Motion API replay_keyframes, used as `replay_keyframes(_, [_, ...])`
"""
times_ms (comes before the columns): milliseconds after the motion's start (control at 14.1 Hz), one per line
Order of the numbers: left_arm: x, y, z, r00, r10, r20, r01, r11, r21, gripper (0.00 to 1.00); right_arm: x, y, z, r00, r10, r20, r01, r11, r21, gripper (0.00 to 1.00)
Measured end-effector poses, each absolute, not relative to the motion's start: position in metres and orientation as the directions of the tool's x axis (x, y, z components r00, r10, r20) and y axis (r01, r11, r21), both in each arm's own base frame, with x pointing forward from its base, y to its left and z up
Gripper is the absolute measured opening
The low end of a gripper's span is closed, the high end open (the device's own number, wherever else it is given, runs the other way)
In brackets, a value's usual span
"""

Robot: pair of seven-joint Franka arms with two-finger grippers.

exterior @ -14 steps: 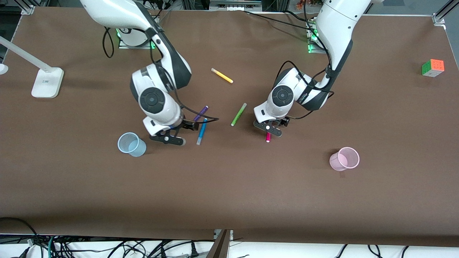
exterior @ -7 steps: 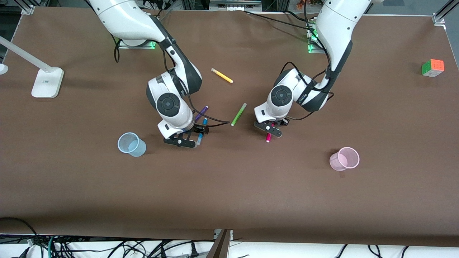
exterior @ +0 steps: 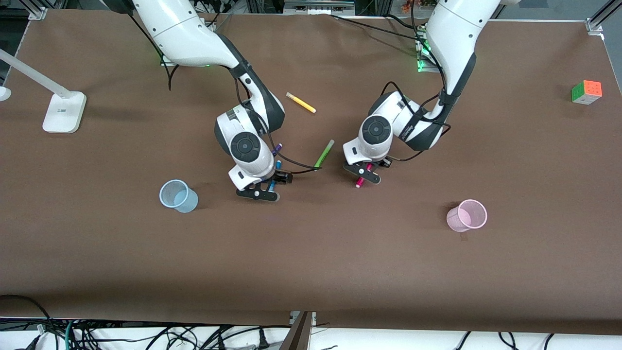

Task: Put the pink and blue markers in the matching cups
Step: 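Grasp the pink marker with the left gripper while the right gripper grasps blue, then carry the pink marker with the left gripper toward the pink cup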

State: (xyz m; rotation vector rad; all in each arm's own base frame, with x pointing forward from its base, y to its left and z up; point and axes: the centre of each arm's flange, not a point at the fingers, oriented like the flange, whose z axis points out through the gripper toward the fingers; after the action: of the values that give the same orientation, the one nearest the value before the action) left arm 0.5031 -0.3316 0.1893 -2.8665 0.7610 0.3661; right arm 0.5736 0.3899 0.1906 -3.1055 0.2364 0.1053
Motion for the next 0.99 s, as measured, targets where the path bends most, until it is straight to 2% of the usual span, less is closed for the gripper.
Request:
replay_keyframes(142, [0.509,-0.327,0.21,0.815,-0.468,-0.342,-0.537,-0.831,-0.144,0.18,0.576,0.39,0.188,0.987,-0.153,-0.057,-0.154,-0.988,-0.029,0.98])
replay_keyframes(426, [0.518,-0.308,0.232,0.683,-0.548,-0.483,-0.706,-0.663,-0.247,0.18,0.577,0.39,0.187,0.987,-0.155,-0.052,-0.156,-0.987,-0.033,0.94])
replay_keyframes(852, [0.552,-0.261,0.284,0.426,-0.551,-0.718,-0.89,-0.396,-0.224,0.18,0.574,0.389,0.174,0.986,-0.155,-0.065,-0.157,-0.987,-0.021,0.92])
replay_keyframes(923, [0.56,-0.249,0.291,0.374,-0.551,-0.746,-0.914,-0.354,-0.196,0.18,0.574,0.389,0.173,0.986,-0.155,-0.066,-0.157,-0.987,-0.02,0.85])
replay_keyframes(994, [0.57,-0.234,0.297,0.325,-0.556,-0.765,-0.933,-0.323,-0.162,0.18,0.574,0.389,0.173,0.986,-0.154,-0.066,-0.156,-0.988,-0.02,0.85])
